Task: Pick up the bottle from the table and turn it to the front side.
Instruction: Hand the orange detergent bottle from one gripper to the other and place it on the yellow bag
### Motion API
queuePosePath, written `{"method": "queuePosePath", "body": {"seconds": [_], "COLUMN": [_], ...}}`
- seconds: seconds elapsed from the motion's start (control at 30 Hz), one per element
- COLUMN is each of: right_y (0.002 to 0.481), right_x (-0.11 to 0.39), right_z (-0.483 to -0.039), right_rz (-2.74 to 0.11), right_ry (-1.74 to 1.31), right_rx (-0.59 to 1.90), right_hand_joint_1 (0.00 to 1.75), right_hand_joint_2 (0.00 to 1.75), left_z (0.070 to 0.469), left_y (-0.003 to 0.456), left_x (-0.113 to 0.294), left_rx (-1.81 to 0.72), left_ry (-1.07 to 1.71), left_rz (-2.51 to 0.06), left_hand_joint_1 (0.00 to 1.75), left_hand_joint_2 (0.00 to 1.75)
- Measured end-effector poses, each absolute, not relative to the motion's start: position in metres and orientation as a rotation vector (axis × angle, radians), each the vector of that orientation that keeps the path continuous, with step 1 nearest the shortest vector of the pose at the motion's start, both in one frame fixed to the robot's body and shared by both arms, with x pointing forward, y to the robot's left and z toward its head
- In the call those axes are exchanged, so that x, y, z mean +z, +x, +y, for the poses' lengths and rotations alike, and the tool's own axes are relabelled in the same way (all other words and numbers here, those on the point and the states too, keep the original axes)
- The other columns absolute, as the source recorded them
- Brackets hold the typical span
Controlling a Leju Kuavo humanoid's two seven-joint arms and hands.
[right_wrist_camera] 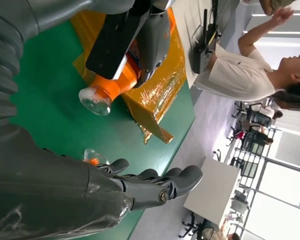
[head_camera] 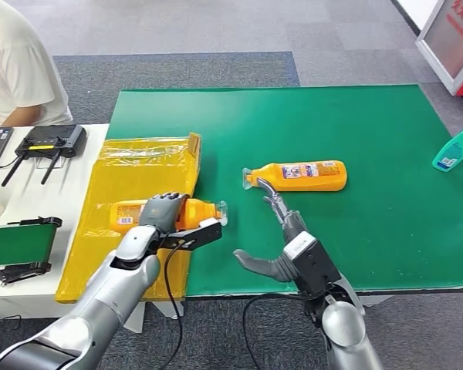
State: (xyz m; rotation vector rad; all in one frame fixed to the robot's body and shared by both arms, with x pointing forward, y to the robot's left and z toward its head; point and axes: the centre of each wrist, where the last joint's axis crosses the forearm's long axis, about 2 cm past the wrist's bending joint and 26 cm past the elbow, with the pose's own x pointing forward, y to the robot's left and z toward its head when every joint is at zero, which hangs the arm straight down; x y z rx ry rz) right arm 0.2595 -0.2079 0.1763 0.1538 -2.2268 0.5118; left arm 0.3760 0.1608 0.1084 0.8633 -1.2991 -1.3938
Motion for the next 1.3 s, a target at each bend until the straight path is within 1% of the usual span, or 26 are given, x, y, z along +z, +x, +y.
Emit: {"method": "queuePosePath", "body": {"seconds": [0.4, 0.57, 0.67, 0.73, 0.8, 0.93, 1.03, 1.17, 1.3], "right_y": [0.255, 0.251, 0.249, 0.247, 0.245, 0.241, 0.241, 0.24, 0.238], "right_x": [0.165, 0.159, 0.153, 0.149, 0.145, 0.14, 0.139, 0.138, 0.137], "right_z": [-0.213, -0.215, -0.218, -0.22, -0.221, -0.226, -0.23, -0.232, -0.233], "right_rz": [-2.192, -2.17, -2.146, -2.131, -2.116, -2.098, -2.095, -2.097, -2.1], "right_ry": [0.172, 0.176, 0.172, 0.159, 0.145, 0.128, 0.117, 0.116, 0.113], "right_rx": [0.533, 0.545, 0.544, 0.539, 0.535, 0.529, 0.522, 0.508, 0.486], "right_hand_joint_1": [0.0, 0.0, 0.0, 0.0, 0.0, 0.0, 0.0, 0.0, 0.0], "right_hand_joint_2": [1.75, 1.75, 1.75, 1.75, 1.75, 1.75, 1.75, 1.75, 1.75], "left_z": [0.16, 0.16, 0.16, 0.159, 0.156, 0.15, 0.15, 0.158, 0.169], "left_y": [0.376, 0.376, 0.376, 0.374, 0.371, 0.361, 0.351, 0.337, 0.313], "left_x": [0.108, 0.11, 0.117, 0.125, 0.139, 0.173, 0.193, 0.204, 0.201], "left_rx": [-1.391, -1.384, -1.378, -1.355, -1.312, -1.185, -1.091, -0.998, -0.852], "left_ry": [0.889, 0.974, 1.014, 0.99, 0.894, 0.558, 0.389, 0.233, 0.018], "left_rz": [-1.301, -1.296, -1.352, -1.427, -1.513, -1.701, -1.828, -1.945, -2.003], "left_hand_joint_1": [0.0, 0.0, 0.0, 0.0, 0.0, 0.0, 0.0, 0.0, 0.0], "left_hand_joint_2": [1.75, 1.75, 1.75, 1.75, 1.75, 1.75, 1.75, 1.75, 1.75]}}
